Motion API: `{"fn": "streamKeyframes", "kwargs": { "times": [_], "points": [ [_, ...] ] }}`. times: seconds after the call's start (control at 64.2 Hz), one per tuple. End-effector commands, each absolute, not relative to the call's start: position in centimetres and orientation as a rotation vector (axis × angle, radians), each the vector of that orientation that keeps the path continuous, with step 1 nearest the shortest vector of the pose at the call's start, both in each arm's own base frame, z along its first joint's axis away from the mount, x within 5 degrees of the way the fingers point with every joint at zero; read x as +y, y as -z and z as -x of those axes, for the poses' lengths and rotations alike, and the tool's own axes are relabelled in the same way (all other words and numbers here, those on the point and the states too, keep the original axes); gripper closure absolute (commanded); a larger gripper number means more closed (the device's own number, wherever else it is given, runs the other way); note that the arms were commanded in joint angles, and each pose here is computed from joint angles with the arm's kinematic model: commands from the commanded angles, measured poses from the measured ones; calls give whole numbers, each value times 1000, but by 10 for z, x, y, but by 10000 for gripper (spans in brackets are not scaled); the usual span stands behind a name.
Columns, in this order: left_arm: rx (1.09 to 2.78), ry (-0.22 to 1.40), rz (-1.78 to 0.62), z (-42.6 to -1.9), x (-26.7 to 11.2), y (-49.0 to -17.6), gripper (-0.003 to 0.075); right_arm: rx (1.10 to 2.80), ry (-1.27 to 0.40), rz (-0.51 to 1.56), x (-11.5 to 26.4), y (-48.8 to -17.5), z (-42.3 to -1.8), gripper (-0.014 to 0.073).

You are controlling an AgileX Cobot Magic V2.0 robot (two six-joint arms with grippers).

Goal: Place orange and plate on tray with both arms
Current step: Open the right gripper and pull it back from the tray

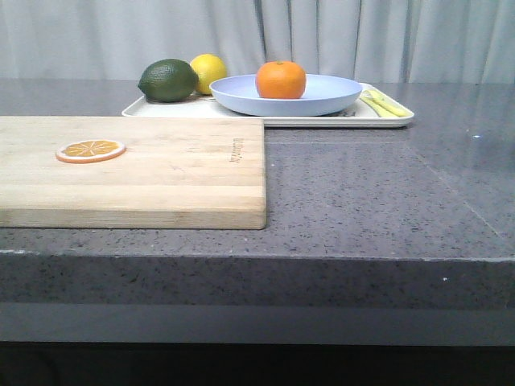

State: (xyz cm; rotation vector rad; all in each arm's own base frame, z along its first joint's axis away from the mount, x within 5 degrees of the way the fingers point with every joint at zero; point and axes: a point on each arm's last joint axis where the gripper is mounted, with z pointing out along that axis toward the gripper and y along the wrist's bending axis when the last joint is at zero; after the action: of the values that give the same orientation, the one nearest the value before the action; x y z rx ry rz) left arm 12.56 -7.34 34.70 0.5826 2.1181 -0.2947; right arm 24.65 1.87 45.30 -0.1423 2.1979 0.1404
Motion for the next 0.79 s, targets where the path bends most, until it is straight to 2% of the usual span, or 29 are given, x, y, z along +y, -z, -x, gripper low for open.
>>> {"fn": "streamKeyframes", "kwargs": {
  "times": [0.0,0.218,0.389,0.561,0.778],
  "points": [
    [2026,321,-548,-128,-75,-362,101,2084,-38,154,12,-458,-205,156],
    [2030,320,-550,-129,-75,-361,101,2123,-10,159,8,-406,-137,156],
    [2040,318,-552,-131,-76,-359,101,2074,-26,151,8,-376,-97,156],
    [2055,324,-553,-133,-78,-357,101,2055,-93,138,11,-359,-77,156],
    [2080,318,-559,-138,-81,-353,104,2048,-94,137,11,-354,-73,166]
  ]
}}
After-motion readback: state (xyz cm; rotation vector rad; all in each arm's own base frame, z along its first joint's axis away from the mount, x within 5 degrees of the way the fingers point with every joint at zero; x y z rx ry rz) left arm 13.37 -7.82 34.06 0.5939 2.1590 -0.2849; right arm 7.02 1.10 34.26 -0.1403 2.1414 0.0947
